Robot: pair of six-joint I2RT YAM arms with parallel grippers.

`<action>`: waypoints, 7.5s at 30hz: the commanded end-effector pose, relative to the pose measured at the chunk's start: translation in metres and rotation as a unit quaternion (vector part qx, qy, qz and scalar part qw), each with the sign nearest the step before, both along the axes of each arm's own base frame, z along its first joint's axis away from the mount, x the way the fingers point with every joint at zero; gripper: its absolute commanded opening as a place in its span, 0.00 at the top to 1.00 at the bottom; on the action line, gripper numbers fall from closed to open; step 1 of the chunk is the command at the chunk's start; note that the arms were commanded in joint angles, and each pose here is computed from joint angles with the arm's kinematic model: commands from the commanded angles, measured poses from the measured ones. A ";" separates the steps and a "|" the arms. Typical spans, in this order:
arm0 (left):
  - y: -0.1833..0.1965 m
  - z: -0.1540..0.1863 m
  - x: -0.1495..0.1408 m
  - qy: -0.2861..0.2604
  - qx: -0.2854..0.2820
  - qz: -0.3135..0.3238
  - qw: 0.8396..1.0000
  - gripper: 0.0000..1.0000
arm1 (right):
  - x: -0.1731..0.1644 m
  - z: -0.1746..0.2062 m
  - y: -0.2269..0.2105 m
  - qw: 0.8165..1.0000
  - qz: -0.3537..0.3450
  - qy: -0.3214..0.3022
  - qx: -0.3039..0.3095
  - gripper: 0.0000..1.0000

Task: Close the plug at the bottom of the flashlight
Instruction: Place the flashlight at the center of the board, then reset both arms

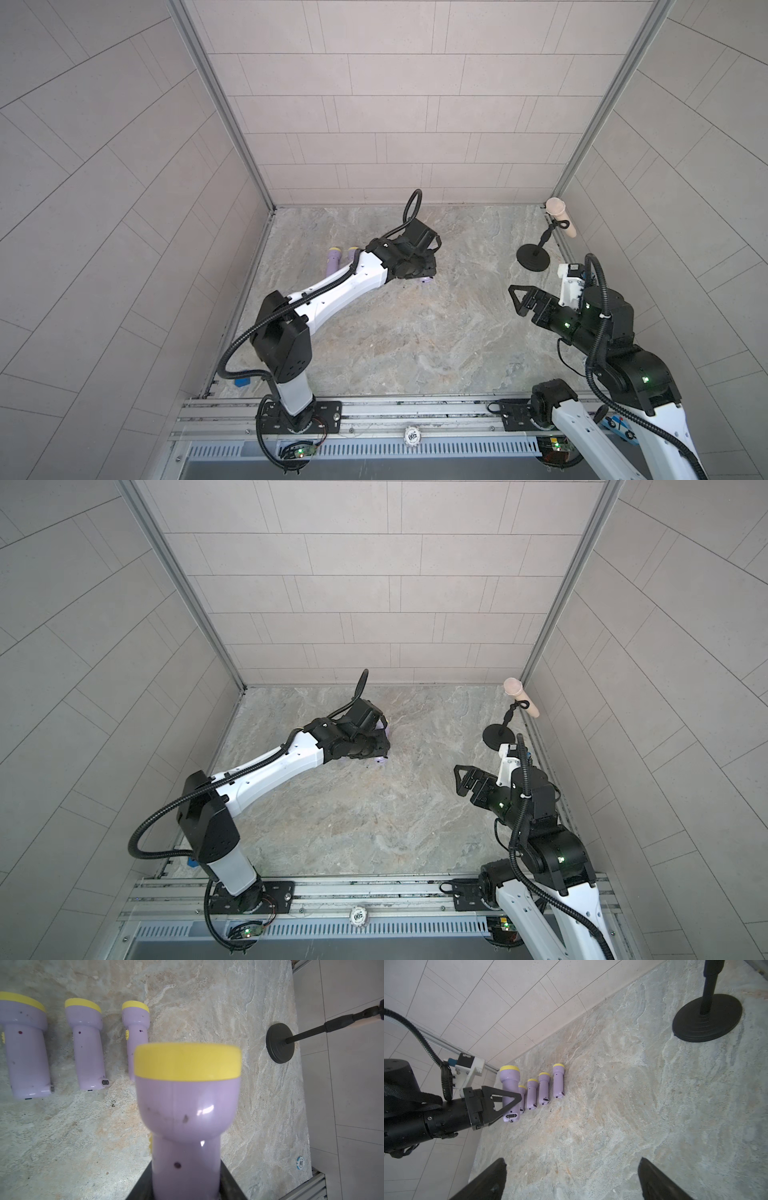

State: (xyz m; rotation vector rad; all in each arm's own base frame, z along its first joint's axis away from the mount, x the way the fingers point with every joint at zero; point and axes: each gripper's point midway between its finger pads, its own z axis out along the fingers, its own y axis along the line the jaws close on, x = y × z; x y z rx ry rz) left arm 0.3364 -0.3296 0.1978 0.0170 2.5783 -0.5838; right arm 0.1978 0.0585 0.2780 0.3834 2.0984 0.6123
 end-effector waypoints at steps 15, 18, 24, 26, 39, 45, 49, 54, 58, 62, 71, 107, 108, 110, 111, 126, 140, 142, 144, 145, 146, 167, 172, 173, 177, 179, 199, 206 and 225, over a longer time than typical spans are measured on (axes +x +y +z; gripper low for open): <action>-0.027 0.005 0.010 -0.008 0.074 -0.035 0.997 1.00 | -0.014 -0.002 -0.009 0.999 0.002 -0.006 -0.037 0.00; -0.031 0.006 0.012 -0.008 0.075 -0.037 0.996 1.00 | -0.016 0.001 -0.009 0.999 0.003 -0.012 -0.036 0.00; -0.039 0.003 0.017 -0.007 0.088 -0.042 0.995 1.00 | -0.019 0.007 -0.009 0.999 0.004 -0.021 -0.036 0.00; -0.040 0.001 0.019 -0.005 0.095 -0.042 0.995 1.00 | -0.020 0.008 -0.008 0.999 0.007 -0.023 -0.033 0.00; -0.052 -0.022 0.033 0.005 0.135 -0.045 0.990 1.00 | -0.023 0.008 -0.003 0.999 0.016 -0.028 -0.018 0.00; -0.060 -0.033 0.042 0.005 0.137 -0.040 0.990 1.00 | -0.024 0.007 0.000 0.999 0.022 -0.031 -0.009 0.00; -0.062 -0.042 0.050 -0.003 0.144 -0.030 0.989 1.00 | -0.026 0.005 0.002 0.999 0.027 -0.030 -0.005 0.00; -0.066 -0.054 0.058 0.002 0.152 -0.027 0.988 1.00 | -0.026 0.004 0.004 0.999 0.032 -0.031 0.002 0.00; -0.070 -0.066 0.066 0.014 0.144 -0.020 0.989 1.00 | -0.026 0.002 0.008 0.999 0.038 -0.030 0.012 0.00; -0.078 -0.078 0.072 0.027 0.124 -0.016 0.992 1.00 | -0.026 -0.001 0.009 0.999 0.042 -0.029 0.016 0.00; -0.080 -0.099 0.086 0.028 0.123 0.000 0.992 1.00 | -0.028 -0.006 0.013 0.998 0.051 -0.028 0.023 0.00; -0.060 -0.173 0.125 0.041 0.157 0.033 0.986 1.00 | -0.029 -0.023 0.024 0.996 0.072 -0.023 0.049 0.00; -0.061 -0.174 0.125 0.042 0.157 0.032 0.986 1.00 | -0.029 -0.022 0.024 0.996 0.072 -0.025 0.050 0.00; -0.060 -0.176 0.124 0.044 0.159 0.030 0.986 1.00 | -0.029 -0.022 0.024 0.996 0.073 -0.024 0.050 0.00; -0.060 -0.175 0.125 0.043 0.160 0.030 0.986 1.00 | -0.029 -0.023 0.024 0.996 0.073 -0.024 0.050 0.00; -0.053 -0.177 0.125 0.049 0.169 0.030 0.984 0.69 | -0.028 -0.023 0.025 0.995 0.075 -0.023 0.054 0.00; -0.053 -0.176 0.125 0.047 0.171 0.028 0.984 0.47 | -0.028 -0.025 0.026 0.995 0.076 -0.021 0.057 0.00; -0.053 -0.176 0.125 0.046 0.171 0.029 0.984 0.46 | -0.028 -0.023 0.026 0.995 0.076 -0.023 0.057 0.00; -0.052 -0.173 0.126 0.044 0.171 0.030 0.984 0.45 | -0.028 -0.023 0.027 0.995 0.077 -0.023 0.057 0.00; -0.053 -0.173 0.126 0.043 0.170 0.030 0.984 0.45 | -0.028 -0.024 0.026 0.995 0.076 -0.022 0.057 0.00; -0.053 -0.171 0.127 0.042 0.170 0.031 0.984 0.45 | -0.027 -0.024 0.026 0.995 0.076 -0.022 0.057 0.00; -0.057 -0.130 0.131 0.014 0.144 0.034 0.989 0.32 | -0.025 -0.018 0.026 0.995 0.075 -0.025 0.056 0.00; -0.061 -0.111 0.133 -0.001 0.131 0.031 0.991 0.27 | -0.025 -0.020 0.026 0.995 0.074 -0.024 0.055 0.00; -0.061 -0.107 0.134 -0.005 0.128 0.031 0.991 0.26 | -0.024 -0.019 0.026 0.995 0.074 -0.024 0.056 0.00; -0.063 -0.089 0.137 -0.021 0.115 0.031 0.993 0.21 | -0.024 -0.018 0.026 0.995 0.074 -0.026 0.056 0.00; -0.064 -0.079 0.138 -0.029 0.108 0.031 0.993 0.19 | -0.023 -0.017 0.027 0.995 0.075 -0.027 0.056 0.00; -0.066 0.042 0.137 -0.170 0.095 0.001 0.981 0.00 | -0.023 -0.008 0.017 0.998 0.054 -0.030 0.033 0.00; -0.051 0.065 0.137 -0.221 0.148 -0.007 0.964 0.00 | -0.020 -0.003 0.008 0.999 0.033 -0.030 0.013 0.00; 0.045 0.089 0.082 -0.286 0.166 0.005 0.944 0.00 | 0.024 0.021 -0.022 0.997 -0.055 -0.030 -0.055 0.00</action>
